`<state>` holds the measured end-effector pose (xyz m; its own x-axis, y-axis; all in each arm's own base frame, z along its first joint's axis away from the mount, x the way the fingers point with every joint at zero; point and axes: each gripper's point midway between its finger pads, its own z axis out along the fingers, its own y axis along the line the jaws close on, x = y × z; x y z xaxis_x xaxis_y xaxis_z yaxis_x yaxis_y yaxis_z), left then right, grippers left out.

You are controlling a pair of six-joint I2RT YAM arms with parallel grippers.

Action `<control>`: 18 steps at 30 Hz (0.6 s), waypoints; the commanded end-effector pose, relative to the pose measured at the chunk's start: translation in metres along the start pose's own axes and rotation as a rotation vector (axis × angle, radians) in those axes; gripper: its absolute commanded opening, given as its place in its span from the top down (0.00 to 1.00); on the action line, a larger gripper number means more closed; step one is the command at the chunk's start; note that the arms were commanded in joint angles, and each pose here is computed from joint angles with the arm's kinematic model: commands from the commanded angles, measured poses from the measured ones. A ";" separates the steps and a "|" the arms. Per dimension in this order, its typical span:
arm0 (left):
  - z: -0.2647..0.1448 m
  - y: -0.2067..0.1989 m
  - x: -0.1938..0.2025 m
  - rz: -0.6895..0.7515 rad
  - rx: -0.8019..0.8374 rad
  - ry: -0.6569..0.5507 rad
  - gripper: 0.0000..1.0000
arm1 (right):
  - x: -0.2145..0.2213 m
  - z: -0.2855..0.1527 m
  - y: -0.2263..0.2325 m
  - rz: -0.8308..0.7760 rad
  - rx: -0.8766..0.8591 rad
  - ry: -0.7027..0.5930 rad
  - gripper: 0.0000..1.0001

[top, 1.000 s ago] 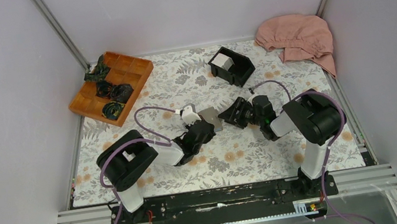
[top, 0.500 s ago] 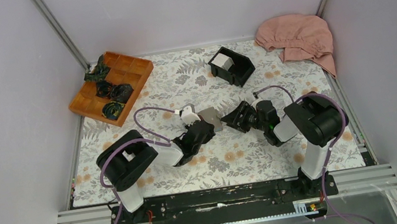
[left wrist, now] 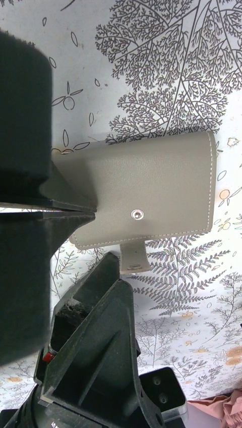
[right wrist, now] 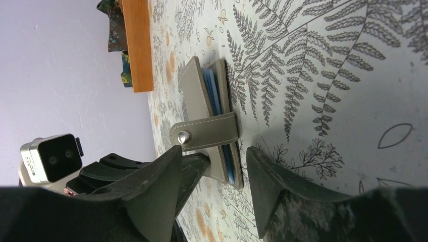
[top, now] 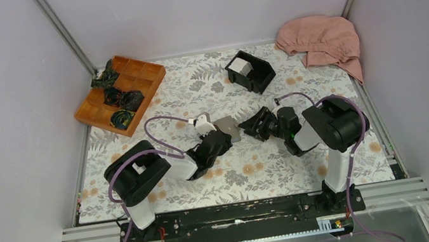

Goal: Put the credit cards into the card holder
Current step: Close the card holder at the center of the board.

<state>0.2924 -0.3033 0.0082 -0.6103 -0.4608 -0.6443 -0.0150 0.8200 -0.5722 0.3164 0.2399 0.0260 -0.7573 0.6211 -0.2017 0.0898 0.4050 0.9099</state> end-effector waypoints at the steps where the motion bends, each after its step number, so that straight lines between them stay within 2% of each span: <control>1: -0.063 0.162 0.098 0.305 -0.436 0.444 1.00 | 0.010 -0.002 -0.052 0.036 0.183 0.023 0.42; 18: -0.065 0.162 0.098 0.302 -0.435 0.448 1.00 | 0.013 0.006 -0.061 0.065 0.188 0.045 0.46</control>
<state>0.2923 -0.3033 0.0080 -0.6136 -0.4602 -0.6416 -0.0140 0.8188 -0.5739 0.3292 0.2447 0.0233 -0.7511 0.6327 -0.1883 0.0881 0.3787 0.9213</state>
